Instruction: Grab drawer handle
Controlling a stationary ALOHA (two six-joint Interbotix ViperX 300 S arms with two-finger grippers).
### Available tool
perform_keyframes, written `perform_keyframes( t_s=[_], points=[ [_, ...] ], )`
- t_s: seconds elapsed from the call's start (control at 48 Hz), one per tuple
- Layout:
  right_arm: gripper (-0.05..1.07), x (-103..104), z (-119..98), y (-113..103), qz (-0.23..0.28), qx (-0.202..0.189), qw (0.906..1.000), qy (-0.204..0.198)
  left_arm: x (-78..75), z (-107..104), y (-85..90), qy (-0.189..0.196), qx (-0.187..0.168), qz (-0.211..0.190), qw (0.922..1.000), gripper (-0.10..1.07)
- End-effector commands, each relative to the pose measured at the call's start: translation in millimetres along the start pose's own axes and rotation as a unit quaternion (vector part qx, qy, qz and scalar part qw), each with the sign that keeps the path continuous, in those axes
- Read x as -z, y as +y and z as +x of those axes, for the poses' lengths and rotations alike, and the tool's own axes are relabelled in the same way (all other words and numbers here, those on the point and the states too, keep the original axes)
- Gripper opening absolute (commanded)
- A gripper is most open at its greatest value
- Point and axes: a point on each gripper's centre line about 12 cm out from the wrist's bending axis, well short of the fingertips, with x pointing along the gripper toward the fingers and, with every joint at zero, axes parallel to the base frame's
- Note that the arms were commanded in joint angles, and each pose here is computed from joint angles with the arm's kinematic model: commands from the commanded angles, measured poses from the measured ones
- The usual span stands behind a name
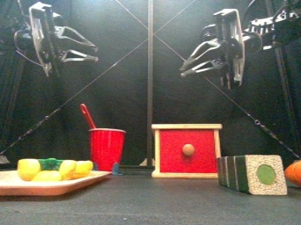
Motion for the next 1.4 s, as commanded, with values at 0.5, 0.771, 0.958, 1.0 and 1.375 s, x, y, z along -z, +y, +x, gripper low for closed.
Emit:
perform_keyframes(
  t_s=[0.5,0.771,0.958,1.0,1.375],
  points=[
    [0.59,-45,-3,-5,0.097,0.035,0.9858,0.133,-40.7,75,28.9,0.043,-0.086,0.005,0.9954,0.67],
    [0.59,-57,-12,-23,0.134,0.101,0.9646,0.204,-33.8,84,42.3,0.067,-0.108,0.002,0.9919,0.67],
    [0.59,-69,-18,-36,0.135,0.189,0.9548,0.186,-24.7,92,52.5,0.089,-0.123,-0.001,0.9884,0.67],
    [0.59,-67,-18,-35,0.128,0.202,0.9540,0.181,-24.2,96,55.7,0.095,-0.128,-0.002,0.9872,0.67],
    [0.59,-5,-8,-10,0.059,0.172,0.9739,0.136,-24.7,138,65.8,0.124,-0.135,0.017,0.9828,0.67]
  ],
)
